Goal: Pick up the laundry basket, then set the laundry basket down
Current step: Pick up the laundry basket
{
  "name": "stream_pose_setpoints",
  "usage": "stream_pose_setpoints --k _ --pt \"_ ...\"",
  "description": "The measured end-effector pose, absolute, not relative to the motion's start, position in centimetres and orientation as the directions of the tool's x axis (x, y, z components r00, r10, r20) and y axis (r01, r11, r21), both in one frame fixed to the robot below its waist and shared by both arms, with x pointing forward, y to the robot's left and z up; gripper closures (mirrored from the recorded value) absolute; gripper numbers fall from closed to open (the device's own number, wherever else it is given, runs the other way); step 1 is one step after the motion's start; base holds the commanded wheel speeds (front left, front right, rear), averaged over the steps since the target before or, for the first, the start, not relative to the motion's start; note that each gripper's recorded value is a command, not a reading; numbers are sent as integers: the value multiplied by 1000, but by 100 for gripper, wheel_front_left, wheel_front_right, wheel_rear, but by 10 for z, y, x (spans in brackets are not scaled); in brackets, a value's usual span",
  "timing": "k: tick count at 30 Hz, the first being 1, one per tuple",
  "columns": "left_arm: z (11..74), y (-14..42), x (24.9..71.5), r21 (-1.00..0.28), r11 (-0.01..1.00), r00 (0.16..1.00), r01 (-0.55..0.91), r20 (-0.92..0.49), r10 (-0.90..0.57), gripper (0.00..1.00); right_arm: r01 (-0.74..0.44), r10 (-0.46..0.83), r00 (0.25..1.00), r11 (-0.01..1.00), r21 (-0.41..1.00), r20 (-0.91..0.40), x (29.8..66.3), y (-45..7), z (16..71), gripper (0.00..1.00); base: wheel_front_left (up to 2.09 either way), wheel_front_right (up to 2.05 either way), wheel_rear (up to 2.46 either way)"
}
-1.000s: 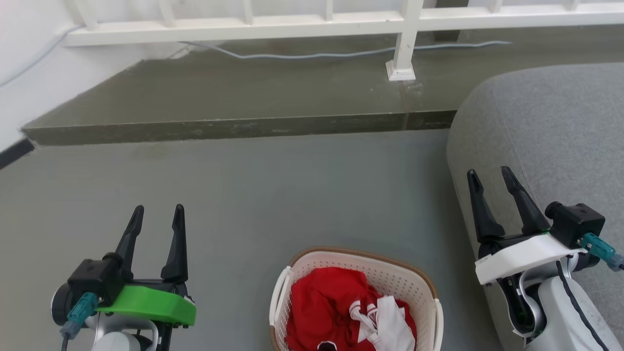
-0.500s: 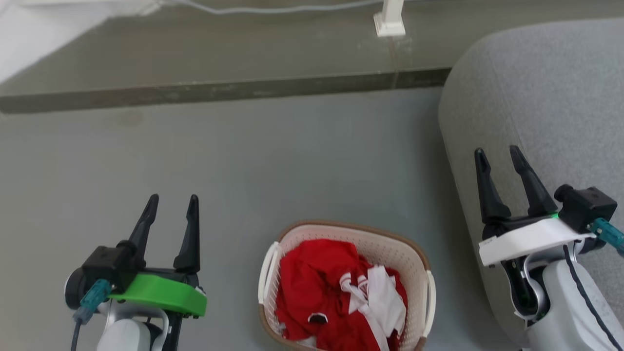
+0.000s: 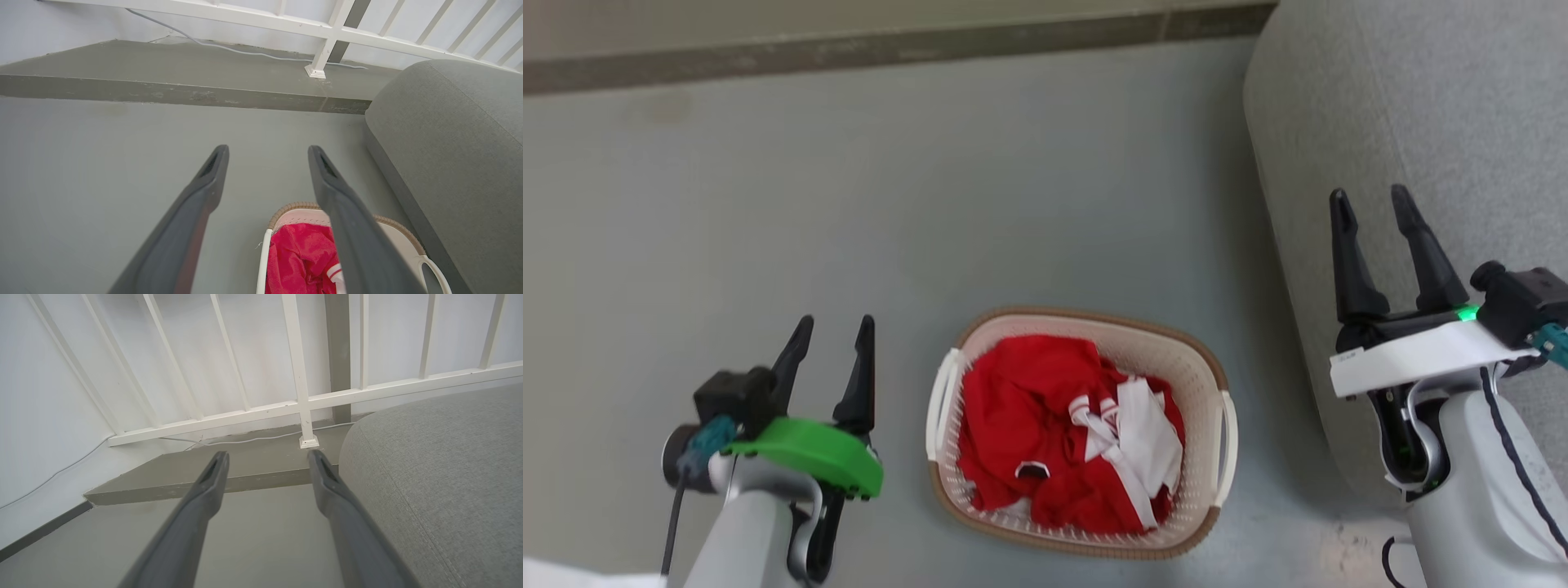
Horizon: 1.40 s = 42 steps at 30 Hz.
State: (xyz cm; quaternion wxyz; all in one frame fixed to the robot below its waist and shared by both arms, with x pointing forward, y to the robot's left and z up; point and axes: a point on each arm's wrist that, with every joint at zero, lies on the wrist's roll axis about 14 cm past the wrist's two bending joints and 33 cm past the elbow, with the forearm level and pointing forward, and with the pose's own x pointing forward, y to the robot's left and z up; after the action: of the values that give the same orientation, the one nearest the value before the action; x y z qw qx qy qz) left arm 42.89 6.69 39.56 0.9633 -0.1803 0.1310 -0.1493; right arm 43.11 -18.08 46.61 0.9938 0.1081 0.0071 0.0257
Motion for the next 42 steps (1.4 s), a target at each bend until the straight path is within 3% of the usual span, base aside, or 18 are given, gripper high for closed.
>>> stream_pose_setpoints --k 18,42 --pt "269 27 434 -420 866 695 273 -537 -479 0 7 13 995 980 200 -101 464 -196 416 0 0 0 0" --pt "161 0 401 -459 832 368 312 -749 -551 0 85 -52 978 983 160 -203 476 -222 364 0 0 0 0"
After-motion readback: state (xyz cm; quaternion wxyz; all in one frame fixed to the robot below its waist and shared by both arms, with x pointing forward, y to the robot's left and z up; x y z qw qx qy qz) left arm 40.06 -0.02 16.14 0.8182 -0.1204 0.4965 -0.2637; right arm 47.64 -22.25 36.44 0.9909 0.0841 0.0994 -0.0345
